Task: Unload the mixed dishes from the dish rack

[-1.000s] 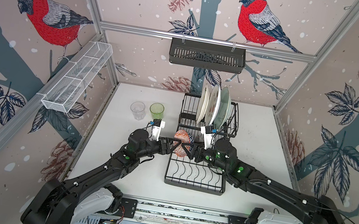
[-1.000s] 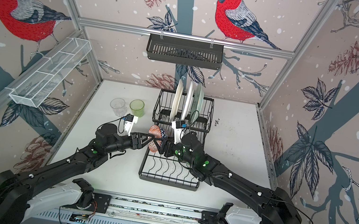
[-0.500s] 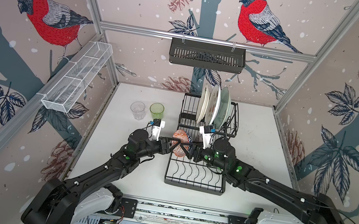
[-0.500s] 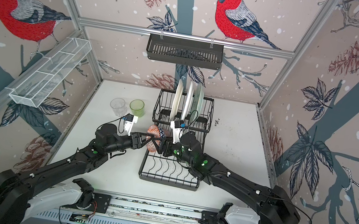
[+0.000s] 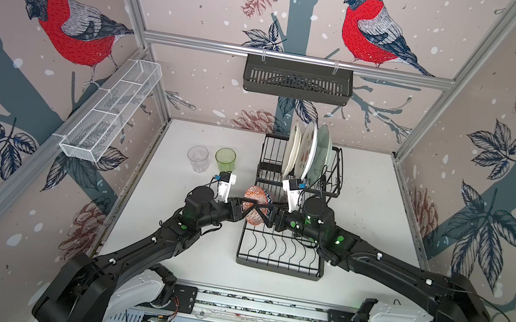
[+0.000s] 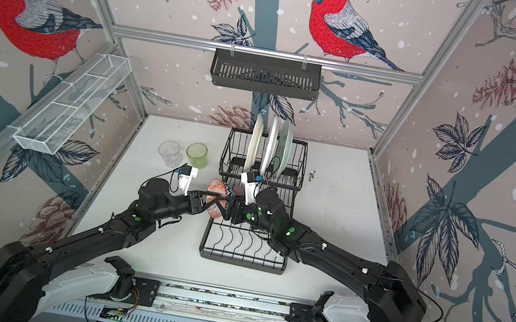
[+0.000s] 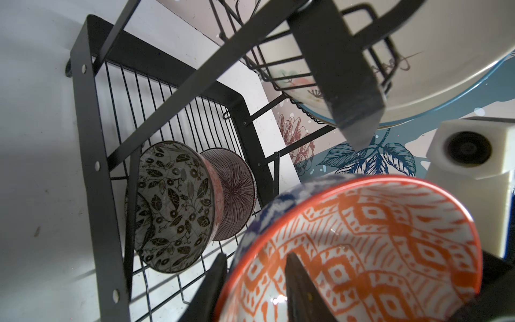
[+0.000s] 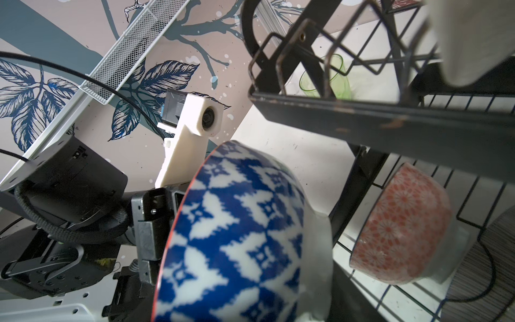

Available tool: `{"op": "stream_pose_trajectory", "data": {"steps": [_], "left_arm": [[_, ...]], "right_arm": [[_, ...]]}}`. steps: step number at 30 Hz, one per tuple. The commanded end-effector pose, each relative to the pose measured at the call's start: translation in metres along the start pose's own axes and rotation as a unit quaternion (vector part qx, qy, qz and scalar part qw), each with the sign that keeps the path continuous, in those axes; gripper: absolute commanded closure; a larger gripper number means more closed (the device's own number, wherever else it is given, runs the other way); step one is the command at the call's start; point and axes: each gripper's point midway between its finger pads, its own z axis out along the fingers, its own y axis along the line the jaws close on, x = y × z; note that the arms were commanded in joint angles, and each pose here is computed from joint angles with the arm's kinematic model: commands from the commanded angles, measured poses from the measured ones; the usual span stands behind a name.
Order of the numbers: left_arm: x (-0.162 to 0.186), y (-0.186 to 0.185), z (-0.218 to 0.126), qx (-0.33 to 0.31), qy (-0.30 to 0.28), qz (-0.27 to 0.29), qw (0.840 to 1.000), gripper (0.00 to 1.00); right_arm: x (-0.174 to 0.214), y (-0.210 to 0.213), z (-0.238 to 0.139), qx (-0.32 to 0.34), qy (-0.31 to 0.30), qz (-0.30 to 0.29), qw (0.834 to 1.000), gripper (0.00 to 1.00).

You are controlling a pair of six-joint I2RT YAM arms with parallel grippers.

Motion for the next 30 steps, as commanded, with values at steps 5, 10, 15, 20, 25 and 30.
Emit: {"op": "stream_pose_trajectory", "data": {"steps": [5, 10, 15, 20, 25, 30], "left_arm": [[-0.003, -0.020, 0.000, 0.046, 0.001, 0.021, 0.999, 0.88], [-0.004, -0.020, 0.000, 0.044, 0.002, 0.020, 0.999, 1.00], [-0.006, -0.020, 0.000, 0.038, 0.000, 0.020, 0.999, 1.00], [-0.006, -0.016, -0.001, 0.025, -0.004, 0.021, 0.999, 1.00], [-0.005, -0.013, -0.001, 0.020, -0.002, 0.018, 1.000, 1.00], [-0.006, -0.010, 0.000, 0.010, -0.002, 0.014, 1.000, 1.00]], "right_arm": [[-0.009, 0.013, 0.002, -0.022, -0.016, -0.008, 1.000, 0.31], [-0.007, 0.012, 0.003, -0.017, -0.014, -0.009, 1.000, 0.27], [-0.009, 0.007, 0.004, -0.005, -0.019, -0.008, 1.000, 0.14], [-0.009, 0.002, 0.002, 0.008, -0.023, -0.007, 1.000, 0.04], [-0.009, -0.002, 0.001, 0.017, -0.029, -0.007, 0.999, 0.00], [-0.012, -0.008, -0.001, 0.033, -0.038, -0.008, 0.999, 0.00]]}}
